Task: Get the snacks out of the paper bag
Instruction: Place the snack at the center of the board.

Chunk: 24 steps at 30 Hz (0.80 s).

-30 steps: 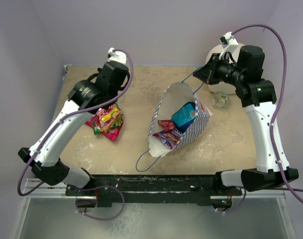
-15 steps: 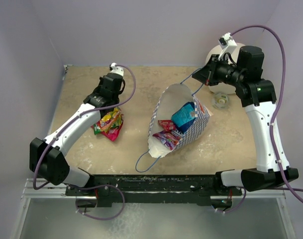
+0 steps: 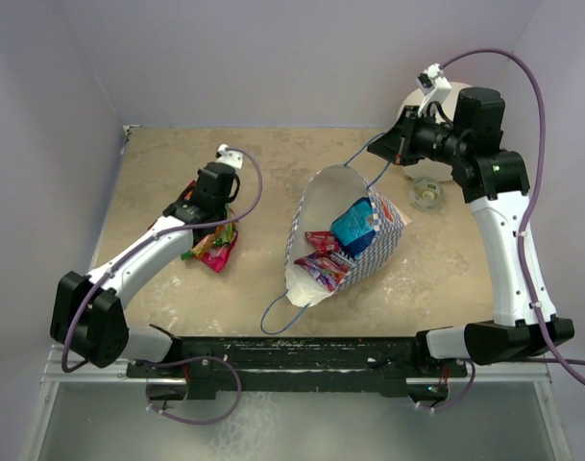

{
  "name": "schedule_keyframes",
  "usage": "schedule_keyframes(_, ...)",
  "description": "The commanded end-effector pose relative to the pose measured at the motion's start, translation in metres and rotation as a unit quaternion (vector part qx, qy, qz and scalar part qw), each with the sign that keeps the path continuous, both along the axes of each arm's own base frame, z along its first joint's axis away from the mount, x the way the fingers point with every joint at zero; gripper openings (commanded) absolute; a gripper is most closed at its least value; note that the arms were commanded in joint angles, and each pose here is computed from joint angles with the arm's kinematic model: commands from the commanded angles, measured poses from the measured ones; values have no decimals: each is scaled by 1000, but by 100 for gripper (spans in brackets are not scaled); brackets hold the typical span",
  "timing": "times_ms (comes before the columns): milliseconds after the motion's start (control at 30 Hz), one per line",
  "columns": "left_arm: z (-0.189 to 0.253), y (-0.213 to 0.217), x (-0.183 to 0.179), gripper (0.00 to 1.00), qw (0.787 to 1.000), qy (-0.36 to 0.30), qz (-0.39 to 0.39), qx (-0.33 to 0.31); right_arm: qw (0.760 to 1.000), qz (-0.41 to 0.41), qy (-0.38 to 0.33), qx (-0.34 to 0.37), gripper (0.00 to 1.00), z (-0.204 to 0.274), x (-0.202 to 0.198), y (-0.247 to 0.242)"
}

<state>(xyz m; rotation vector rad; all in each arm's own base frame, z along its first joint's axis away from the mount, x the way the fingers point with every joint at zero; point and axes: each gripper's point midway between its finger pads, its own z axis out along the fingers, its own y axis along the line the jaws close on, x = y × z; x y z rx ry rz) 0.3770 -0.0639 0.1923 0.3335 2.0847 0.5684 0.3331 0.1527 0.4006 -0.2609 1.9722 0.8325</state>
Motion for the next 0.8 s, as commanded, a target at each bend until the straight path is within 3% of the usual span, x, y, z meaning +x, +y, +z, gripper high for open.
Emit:
schedule_keyframes(0, 3, -9, -10, 0, 999, -6, -34, -34, 1000, 20, -20, 7, 0, 11, -5, 4)
schedule_keyframes(167, -19, -30, -18, 0, 993, 27, -96, -65, 1000, 23, -18, 9, 0, 10, -5, 6)
schedule_keyframes(500, -62, -34, -24, 0, 988, 112, -89, -58, 1000, 23, -18, 9, 0, 10, -6, 6)
schedule_keyframes(767, -75, -42, -47, 17, 980, 139, -83, -115, 1000, 16, -23, 5, 0, 11, -6, 3)
